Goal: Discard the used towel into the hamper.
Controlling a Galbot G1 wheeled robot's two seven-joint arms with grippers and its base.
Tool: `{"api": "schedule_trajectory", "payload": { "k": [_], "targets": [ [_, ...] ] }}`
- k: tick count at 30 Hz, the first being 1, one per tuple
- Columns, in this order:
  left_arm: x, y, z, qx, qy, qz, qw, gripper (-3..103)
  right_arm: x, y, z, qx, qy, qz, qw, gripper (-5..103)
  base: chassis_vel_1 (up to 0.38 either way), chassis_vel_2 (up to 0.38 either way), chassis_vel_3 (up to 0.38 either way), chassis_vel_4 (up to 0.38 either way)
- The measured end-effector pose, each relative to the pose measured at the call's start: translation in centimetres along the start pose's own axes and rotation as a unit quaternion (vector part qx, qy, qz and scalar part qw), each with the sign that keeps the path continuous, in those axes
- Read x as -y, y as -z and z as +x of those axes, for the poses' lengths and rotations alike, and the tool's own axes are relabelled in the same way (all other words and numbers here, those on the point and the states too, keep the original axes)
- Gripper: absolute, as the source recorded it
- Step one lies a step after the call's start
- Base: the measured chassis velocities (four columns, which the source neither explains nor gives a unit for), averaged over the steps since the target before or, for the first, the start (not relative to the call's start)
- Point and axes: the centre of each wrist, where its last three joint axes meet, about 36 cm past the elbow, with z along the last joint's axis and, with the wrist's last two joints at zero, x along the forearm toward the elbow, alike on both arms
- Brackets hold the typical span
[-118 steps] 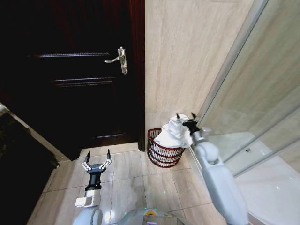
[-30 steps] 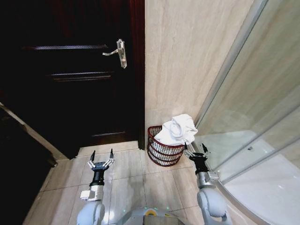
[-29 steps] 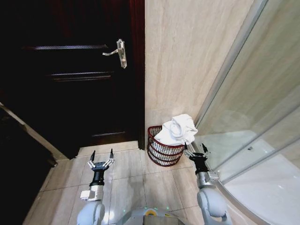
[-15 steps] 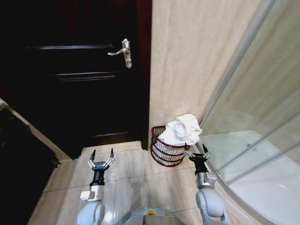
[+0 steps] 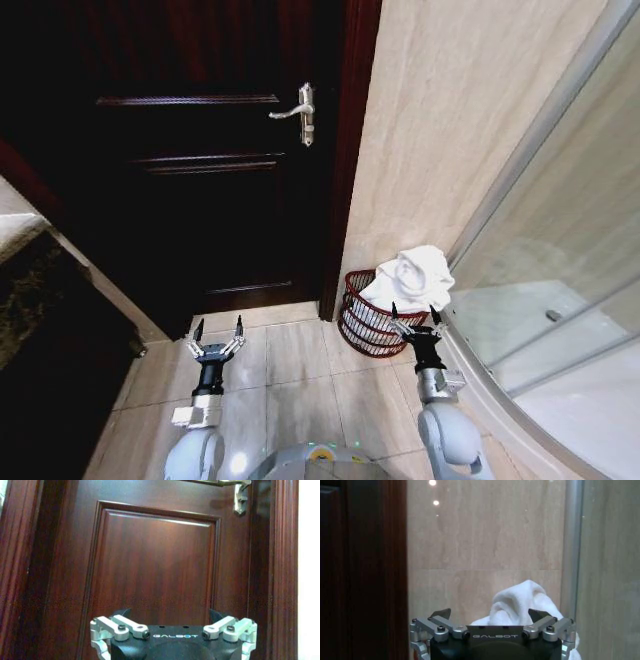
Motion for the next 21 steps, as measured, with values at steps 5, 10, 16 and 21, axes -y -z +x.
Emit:
{"api": "schedule_trajectory", "payload": {
  "k": [5, 10, 16, 21],
  "targets": [
    [-0.27, 0.08, -0.04, 0.001, 0.002, -0.002, 1.0000, 100, -0.18, -0.04, -0.13, 0.000, 0.000, -0.003, 1.000, 100, -0.012, -0.007, 0.007, 0.005],
    [-0.28, 0.09, -0.01, 0.001, 0.002, -0.002, 1.0000, 100, -0.48, -0.14, -0.08, -0.001, 0.002, -0.006, 1.000, 100, -0.037, 0.093, 0.039, -0.080],
    [-0.29, 0.25, -0.06, 0.003, 0.003, -0.002, 1.0000, 100, -0.62, -0.06, 0.21, 0.012, 0.011, -0.009, 1.000, 100, -0.153, 0.161, 0.153, -0.159],
    [-0.43, 0.33, 0.04, 0.002, 0.006, 0.000, 1.0000, 100, -0.51, 0.29, -0.06, 0.022, 0.003, -0.006, 1.000, 100, -0.142, 0.161, 0.182, -0.154]
  ]
}}
